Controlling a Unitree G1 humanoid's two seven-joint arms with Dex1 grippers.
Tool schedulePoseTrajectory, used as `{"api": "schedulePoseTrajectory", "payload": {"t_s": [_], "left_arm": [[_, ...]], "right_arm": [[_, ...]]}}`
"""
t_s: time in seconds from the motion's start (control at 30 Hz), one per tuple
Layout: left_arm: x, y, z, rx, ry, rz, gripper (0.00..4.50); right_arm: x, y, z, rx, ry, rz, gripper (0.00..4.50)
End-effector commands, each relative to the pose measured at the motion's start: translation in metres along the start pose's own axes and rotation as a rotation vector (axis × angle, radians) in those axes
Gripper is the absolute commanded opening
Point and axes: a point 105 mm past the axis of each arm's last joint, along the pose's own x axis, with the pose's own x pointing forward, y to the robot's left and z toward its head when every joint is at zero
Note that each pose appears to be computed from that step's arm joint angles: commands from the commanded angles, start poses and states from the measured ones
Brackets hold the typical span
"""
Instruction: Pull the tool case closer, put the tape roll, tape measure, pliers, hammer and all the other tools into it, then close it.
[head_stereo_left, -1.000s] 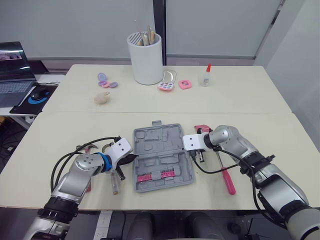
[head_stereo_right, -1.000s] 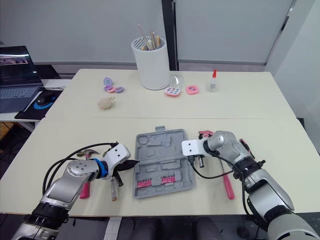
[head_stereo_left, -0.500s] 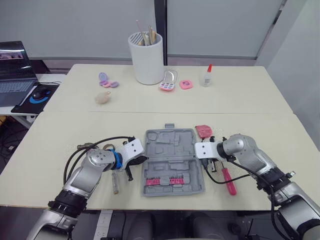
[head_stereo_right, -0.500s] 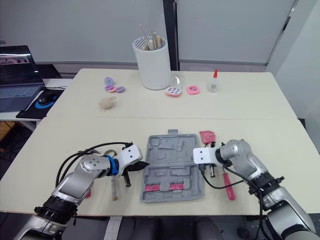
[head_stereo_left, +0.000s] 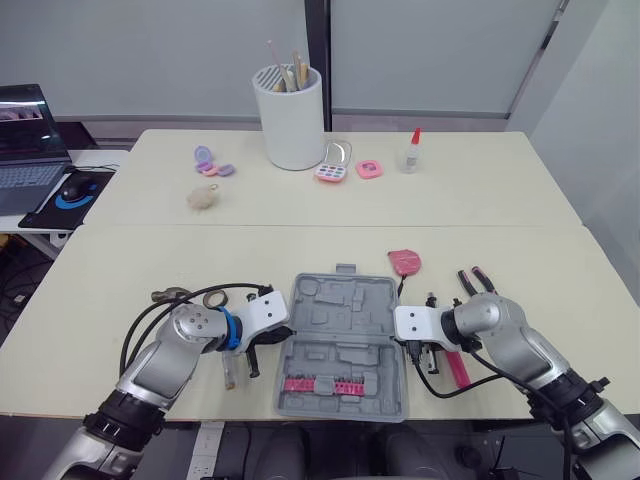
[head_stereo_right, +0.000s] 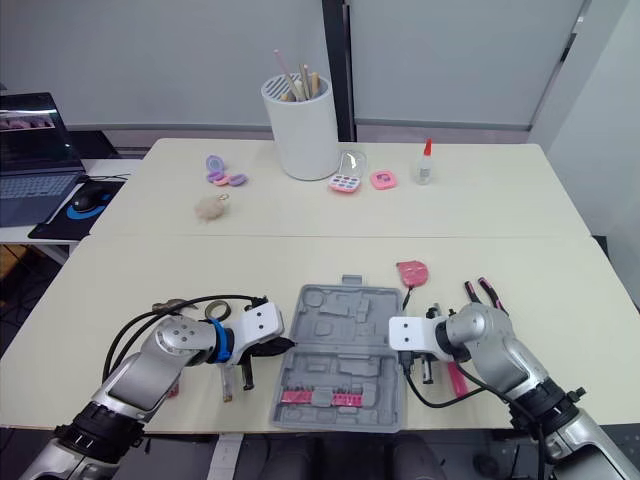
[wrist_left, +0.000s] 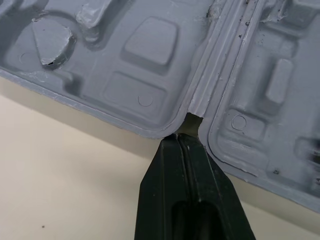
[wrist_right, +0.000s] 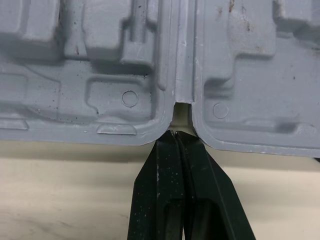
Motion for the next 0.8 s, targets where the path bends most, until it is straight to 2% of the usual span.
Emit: {"api": "schedulePoseTrajectory", "payload": {"t_s": [0.03,0.8], "left_arm": [[0.005,-0.026,0.013,0.027,-0.058,-0.100,0.00],[0.004,-0.055,0.000,0.003,-0.014,-0.166,0.00]], "right_arm": [[-0.003,0.008,0.029,-0.043,-0.109,0.008,0.01],[0.003,0.045,0.031,0.004,-0.122,0.089,0.01]]}}
